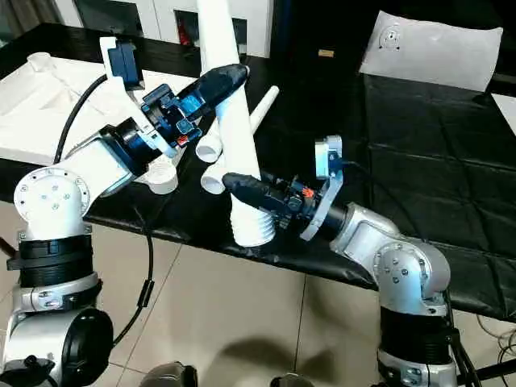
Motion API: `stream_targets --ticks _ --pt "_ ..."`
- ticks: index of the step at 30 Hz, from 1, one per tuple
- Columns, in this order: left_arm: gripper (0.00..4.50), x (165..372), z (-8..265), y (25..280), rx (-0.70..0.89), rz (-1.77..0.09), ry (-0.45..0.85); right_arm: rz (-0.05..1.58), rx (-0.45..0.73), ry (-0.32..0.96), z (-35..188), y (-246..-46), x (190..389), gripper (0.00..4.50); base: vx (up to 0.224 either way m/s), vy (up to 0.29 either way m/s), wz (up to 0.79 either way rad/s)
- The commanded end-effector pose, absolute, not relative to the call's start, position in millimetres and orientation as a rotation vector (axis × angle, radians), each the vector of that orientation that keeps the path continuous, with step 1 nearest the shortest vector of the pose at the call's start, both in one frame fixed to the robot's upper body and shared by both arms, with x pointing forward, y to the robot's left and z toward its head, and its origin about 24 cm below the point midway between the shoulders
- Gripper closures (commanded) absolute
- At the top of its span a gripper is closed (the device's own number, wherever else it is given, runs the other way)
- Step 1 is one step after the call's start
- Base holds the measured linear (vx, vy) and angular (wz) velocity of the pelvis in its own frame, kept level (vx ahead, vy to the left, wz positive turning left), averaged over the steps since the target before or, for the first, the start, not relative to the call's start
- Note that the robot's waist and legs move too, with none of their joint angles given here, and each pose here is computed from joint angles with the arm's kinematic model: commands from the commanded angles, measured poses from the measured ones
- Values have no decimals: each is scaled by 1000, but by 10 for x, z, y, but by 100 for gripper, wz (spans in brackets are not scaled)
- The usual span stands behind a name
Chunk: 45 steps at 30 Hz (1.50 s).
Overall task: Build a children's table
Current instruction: Pick table leg
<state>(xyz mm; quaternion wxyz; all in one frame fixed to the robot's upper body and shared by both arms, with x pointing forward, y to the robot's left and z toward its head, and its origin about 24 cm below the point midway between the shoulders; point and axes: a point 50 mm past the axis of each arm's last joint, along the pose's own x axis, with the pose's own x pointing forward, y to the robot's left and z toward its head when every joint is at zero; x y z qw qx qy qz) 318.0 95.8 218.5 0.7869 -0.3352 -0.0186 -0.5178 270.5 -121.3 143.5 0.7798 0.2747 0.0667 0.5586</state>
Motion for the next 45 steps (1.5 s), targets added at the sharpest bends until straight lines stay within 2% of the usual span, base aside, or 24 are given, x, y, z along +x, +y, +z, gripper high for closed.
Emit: stream_targets --ticks 1,6,9,13,14,17,19,23,29,33,34,36,39,45 --pt "269 3195 2231 957 -676 -1109 -53 1160 564 164 1405 -1243 2730 189 0 0 0" --pt "270 3249 2227 1019 -576 -1047 -47 1086 501 158 1398 -1252 2814 143 0 0 0" --pt "271 3294 2241 1046 -467 -991 -50 1013 419 136 1410 -1263 2907 112 0 0 0" --pt "271 3308 2264 1034 -401 -950 -61 938 296 88 1450 -1246 2969 82 0 0 0" --pt "271 3313 2265 1019 -347 -923 -68 905 247 34 1486 -1225 2990 73 0 0 0" --pt "271 3312 2282 947 -226 -832 -103 862 131 58 1498 -1097 3022 58 0 0 0" --pt "271 3317 2288 932 -210 -802 -115 865 123 72 1495 -1066 3022 58 0 0 0" --pt "271 3271 2337 818 -77 -717 -191 854 134 128 1477 -878 3004 58 0 0 0" --pt "271 3247 2362 769 -56 -691 -217 870 138 159 1445 -770 2964 58 0 0 0" --pt "271 3211 2334 711 -39 -703 -218 833 148 223 1349 -717 2989 58 0 0 0" --pt "271 3201 2329 697 -31 -707 -219 826 146 227 1336 -707 2995 86 0 0 0" --pt "271 3187 2321 678 -22 -713 -219 814 146 230 1324 -697 3007 86 0 0 0" --pt "271 3150 2304 629 -5 -735 -216 785 166 233 1314 -685 3053 130 0 0 0" --pt "271 3125 2280 602 43 -752 -213 760 181 231 1336 -693 3099 179 0 0 0"
